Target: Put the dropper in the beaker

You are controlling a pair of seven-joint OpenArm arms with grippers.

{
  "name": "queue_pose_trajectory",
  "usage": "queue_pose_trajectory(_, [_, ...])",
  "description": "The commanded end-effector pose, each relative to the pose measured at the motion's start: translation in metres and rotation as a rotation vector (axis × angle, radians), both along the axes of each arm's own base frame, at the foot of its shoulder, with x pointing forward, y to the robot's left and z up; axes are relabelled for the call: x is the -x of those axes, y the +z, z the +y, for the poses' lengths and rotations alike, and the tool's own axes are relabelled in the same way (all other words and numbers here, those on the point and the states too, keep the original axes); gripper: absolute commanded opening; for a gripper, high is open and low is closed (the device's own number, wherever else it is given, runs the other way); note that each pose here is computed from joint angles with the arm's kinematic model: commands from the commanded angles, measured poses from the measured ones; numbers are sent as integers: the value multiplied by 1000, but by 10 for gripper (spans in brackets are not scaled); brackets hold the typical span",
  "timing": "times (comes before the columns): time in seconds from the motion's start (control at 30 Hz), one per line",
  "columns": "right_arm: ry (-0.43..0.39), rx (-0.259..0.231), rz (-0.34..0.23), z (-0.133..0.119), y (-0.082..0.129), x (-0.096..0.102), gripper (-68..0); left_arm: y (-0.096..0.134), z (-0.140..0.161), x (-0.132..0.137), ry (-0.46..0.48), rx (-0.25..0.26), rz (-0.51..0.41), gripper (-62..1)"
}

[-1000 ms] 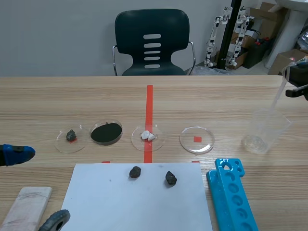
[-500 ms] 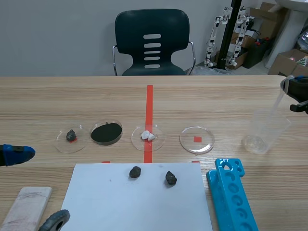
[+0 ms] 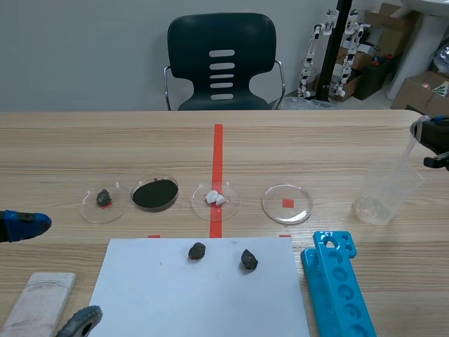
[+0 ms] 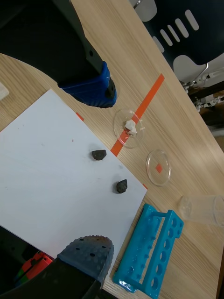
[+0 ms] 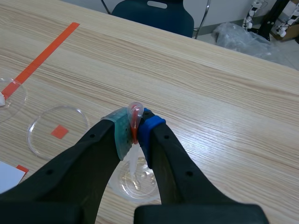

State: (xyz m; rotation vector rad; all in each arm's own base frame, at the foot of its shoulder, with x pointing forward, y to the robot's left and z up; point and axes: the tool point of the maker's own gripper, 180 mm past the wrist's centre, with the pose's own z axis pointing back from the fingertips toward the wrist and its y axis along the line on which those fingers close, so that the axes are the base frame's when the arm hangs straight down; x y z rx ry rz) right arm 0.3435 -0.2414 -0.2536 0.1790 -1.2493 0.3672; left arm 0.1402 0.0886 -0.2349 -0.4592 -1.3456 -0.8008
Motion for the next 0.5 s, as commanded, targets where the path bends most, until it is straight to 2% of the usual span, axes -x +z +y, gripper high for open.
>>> queue_pose_trajectory(0.0, [10,6,-36,0,13,-5,-588,8,-3,-2,5,32,-24,-37])
queue_pose_trajectory(0.1, [16,9,-26,1,11,-4,-507,8,-3,-2,5,32,-24,-37])
queue_pose_trajectory(0.3, [16,12,-17,1,10,-4,-273,8,-3,-2,5,32,-24,-37])
queue_pose_trajectory(0.37, [16,12,-17,1,10,-4,-239,8,-3,-2,5,32,-24,-37])
queue_pose_trajectory(0.47, [16,12,-18,1,10,-4,-238,8,-3,-2,5,32,-24,-37])
